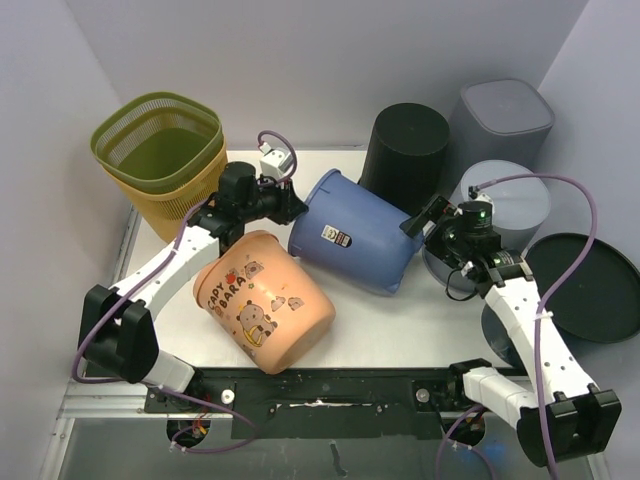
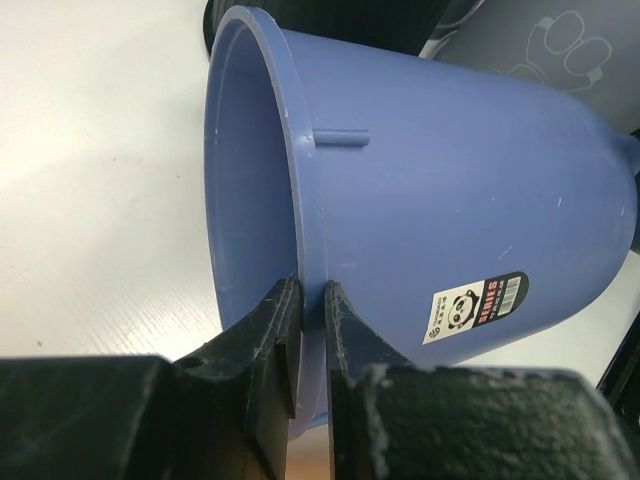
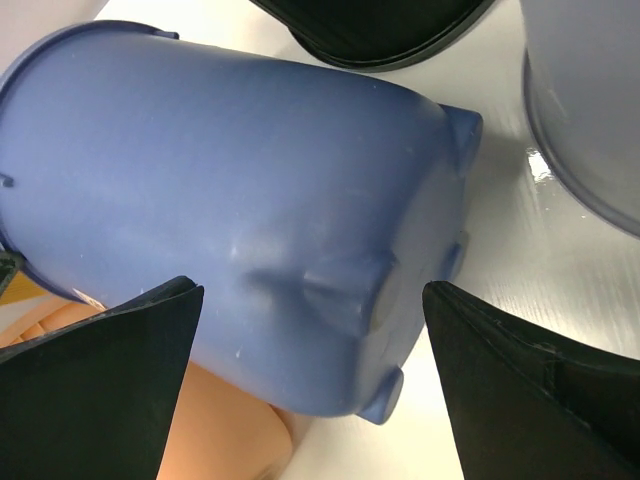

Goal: Turn the large container upside down
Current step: Turn the container upside down at the center of the board.

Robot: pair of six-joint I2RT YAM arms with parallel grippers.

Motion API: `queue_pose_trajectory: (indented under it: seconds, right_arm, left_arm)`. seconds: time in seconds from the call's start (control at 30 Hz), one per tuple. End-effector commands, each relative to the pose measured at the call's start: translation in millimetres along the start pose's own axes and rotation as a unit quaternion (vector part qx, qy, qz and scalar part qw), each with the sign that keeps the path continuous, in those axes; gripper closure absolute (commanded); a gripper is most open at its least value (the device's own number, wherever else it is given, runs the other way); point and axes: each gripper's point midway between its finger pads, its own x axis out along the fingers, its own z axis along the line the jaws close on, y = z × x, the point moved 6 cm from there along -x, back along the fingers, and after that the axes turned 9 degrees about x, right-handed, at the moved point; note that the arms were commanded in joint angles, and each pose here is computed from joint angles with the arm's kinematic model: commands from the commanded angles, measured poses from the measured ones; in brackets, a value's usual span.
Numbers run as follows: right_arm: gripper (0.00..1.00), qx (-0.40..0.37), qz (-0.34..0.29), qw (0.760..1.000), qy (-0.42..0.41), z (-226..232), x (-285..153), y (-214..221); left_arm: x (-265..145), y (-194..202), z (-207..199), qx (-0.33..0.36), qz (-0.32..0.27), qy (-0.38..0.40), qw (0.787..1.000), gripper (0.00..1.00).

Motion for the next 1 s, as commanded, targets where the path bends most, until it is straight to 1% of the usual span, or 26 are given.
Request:
queue_pose_trajectory:
  seconds: [0.0, 0.33, 0.43, 0.53, 0.77, 0.97]
  right_arm:
    - [0.02, 0.010, -0.003, 0.999, -0.046, 12.8, 9.2, -3.2]
    - [0.02, 0.028, 0.032, 0.997, -0.067, 9.9, 20.7, 11.8]
    - [0.02, 0.019, 0.045, 0.996, -0.074, 10.3, 22.8, 15.5]
    - [0.02, -0.002, 0.059, 0.993, -0.106, 18.0, 22.0, 16.4]
    - [0.02, -0.032, 0.051, 0.981, -0.184, 45.5, 1.1, 6.7]
    - [0.02, -0.042, 0.036, 0.972, -0.227, 66.7, -28.9, -3.7]
  left_arm:
    - [-12.5, 24.8, 2.2, 0.015, 0.044, 0.001, 0.999, 1.00]
    - [-13.8, 28.5, 4.3, 0.008, 0.047, 0.004, 0.999, 1.00]
    - [-13.3, 29.9, 4.6, 0.007, 0.049, 0.004, 0.999, 1.00]
    - [-12.7, 31.0, 5.0, 0.007, 0.051, 0.004, 0.999, 1.00]
    - [-11.7, 34.6, 5.6, 0.007, 0.054, 0.003, 0.998, 1.00]
    - [-9.7, 34.8, 6.7, 0.004, 0.053, 0.001, 0.999, 1.00]
